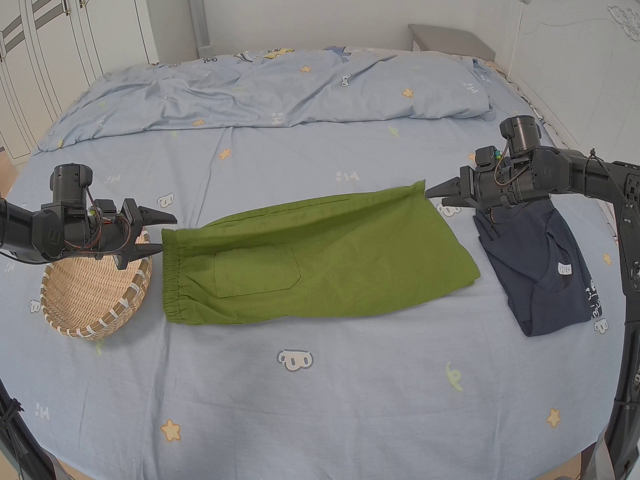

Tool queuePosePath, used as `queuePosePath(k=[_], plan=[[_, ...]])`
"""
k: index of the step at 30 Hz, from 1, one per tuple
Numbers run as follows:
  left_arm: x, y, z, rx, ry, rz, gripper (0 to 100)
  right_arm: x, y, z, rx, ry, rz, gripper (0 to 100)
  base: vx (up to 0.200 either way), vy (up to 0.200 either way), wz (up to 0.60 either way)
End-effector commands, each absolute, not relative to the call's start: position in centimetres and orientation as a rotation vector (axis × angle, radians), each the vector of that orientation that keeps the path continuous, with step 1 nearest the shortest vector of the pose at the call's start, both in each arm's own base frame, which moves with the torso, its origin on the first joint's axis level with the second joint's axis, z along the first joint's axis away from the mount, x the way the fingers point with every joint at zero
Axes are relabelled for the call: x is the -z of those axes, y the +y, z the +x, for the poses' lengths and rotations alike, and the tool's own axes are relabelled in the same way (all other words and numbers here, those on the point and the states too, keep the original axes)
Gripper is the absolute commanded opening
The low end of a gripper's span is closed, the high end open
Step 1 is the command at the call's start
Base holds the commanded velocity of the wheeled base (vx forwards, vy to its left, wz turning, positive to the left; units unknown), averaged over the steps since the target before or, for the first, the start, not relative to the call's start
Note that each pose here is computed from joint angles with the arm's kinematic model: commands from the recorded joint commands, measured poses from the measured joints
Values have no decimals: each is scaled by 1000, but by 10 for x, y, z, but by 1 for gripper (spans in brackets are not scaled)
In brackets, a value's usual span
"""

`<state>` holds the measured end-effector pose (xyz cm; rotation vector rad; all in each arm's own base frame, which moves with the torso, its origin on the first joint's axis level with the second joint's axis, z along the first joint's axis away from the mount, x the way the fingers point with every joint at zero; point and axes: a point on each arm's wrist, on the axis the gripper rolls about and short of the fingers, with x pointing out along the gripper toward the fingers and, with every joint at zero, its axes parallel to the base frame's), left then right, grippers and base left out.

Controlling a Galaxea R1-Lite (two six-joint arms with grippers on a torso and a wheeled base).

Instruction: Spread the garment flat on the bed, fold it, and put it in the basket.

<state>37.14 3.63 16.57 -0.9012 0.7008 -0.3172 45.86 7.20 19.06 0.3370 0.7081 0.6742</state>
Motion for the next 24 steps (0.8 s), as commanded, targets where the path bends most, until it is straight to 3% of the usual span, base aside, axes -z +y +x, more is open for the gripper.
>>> queuePosePath(k=[1,7,10,15,24], plan=[[-166,35,371,321,702,-901,100,-188,74,459,-679,716,337,100,0,0,0],[-167,31,369,331,709,-898,100,-194,74,456,-680,705,334,100,0,0,0],[-160,29,362,331,734,-894,100,-227,70,442,-688,634,320,100,0,0,0],[-152,20,338,385,747,-744,100,-237,60,401,-669,662,338,100,0,0,0],[-131,-3,308,401,737,-666,100,-209,46,332,-657,642,358,100,0,0,0]])
